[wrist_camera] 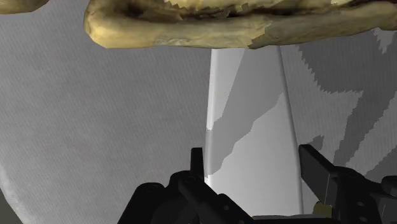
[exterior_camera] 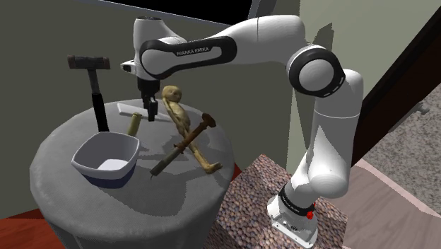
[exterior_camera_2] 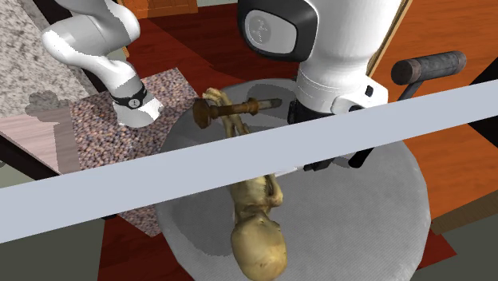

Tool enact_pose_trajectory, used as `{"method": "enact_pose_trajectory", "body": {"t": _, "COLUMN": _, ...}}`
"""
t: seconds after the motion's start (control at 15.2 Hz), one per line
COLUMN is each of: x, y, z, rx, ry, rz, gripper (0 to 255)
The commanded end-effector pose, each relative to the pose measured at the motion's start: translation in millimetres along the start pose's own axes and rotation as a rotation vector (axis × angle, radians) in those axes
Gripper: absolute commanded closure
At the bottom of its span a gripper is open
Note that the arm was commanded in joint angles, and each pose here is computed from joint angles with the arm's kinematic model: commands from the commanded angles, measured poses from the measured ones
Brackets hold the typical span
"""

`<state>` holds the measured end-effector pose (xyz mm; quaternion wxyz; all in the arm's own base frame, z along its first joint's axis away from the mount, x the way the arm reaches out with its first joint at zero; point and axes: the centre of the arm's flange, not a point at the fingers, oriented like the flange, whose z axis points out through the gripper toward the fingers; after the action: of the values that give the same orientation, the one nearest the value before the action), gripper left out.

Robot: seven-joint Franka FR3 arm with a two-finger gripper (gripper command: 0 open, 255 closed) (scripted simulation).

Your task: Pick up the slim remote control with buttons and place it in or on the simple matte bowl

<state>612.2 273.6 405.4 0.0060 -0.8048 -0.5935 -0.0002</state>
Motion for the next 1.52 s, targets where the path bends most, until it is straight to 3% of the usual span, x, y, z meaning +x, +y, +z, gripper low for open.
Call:
{"method": "enact_pose_trajectory", "body": {"t": 0.0, "x": 0.7, "y": 0.1, "z": -11.9, "rx": -0.001, "ry": 0.001, "rz": 0.000, "gripper": 255}}
{"method": "enact_pose_trajectory", "body": {"t": 1.19, "x": 1.3, "y": -0.8, "z": -104.4, "rx": -0.001, "ry": 0.001, "rz": 0.000, "gripper": 255}}
{"method": "enact_pose_trajectory", "body": {"t": 1.45, "x": 34.9, "y": -41.5, "z": -104.4, "rx": -0.001, "ry": 0.001, "rz": 0.000, "gripper": 255}}
